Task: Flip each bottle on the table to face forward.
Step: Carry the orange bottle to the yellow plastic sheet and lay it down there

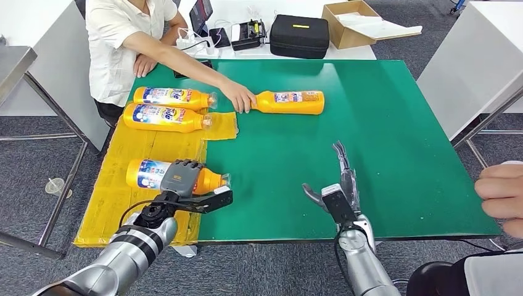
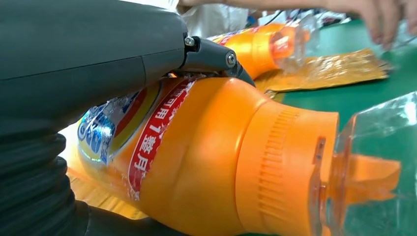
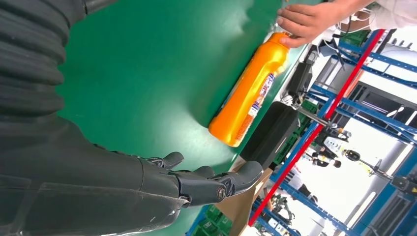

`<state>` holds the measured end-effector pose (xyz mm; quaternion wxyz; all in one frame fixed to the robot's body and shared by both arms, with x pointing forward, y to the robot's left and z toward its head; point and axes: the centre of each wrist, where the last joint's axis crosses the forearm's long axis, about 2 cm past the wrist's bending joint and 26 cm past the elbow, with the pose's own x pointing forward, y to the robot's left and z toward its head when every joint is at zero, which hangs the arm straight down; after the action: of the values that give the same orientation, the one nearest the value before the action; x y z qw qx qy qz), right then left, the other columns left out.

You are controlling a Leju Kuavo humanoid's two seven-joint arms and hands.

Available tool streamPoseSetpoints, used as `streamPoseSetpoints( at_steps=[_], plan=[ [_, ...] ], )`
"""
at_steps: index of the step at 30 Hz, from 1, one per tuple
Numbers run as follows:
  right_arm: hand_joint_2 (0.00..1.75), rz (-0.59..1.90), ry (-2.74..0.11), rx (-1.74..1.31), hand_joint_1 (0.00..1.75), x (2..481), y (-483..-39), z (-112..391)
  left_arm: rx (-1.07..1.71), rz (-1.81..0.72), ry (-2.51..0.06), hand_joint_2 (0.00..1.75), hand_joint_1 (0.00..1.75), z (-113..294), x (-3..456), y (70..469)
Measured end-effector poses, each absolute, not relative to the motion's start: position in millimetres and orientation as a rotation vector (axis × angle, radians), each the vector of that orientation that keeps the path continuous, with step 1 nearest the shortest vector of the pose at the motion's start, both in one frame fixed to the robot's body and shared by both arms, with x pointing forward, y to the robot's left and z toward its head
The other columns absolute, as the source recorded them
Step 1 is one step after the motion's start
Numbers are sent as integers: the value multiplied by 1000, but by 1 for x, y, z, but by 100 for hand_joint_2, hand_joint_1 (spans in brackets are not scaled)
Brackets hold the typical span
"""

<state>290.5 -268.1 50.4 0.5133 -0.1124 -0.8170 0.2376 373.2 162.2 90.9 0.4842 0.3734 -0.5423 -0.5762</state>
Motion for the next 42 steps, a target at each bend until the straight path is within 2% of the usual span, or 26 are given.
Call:
streamPoseSetpoints(
  at_steps=[2, 16, 24, 31, 42],
  plan=[
    [175, 571, -1960, -271, 0, 290, -269, 49, 886, -1396, -1312, 175, 0, 91, 375, 164],
    [175, 569, -1942, -282, 0, 289, -274, 46, 469, -1419, -1398, 175, 0, 95, 382, 171],
    [175, 671, -1931, -363, 0, 293, -285, 45, 447, -1409, -1432, 175, 0, 97, 382, 173],
    [175, 881, -1902, -583, 0, 297, -302, 47, 452, -1347, -1535, 175, 0, 93, 374, 168],
    [175, 1270, -1670, -1019, 0, 302, -354, 61, 494, -1170, -1880, 175, 0, 114, 339, 136]
  ],
)
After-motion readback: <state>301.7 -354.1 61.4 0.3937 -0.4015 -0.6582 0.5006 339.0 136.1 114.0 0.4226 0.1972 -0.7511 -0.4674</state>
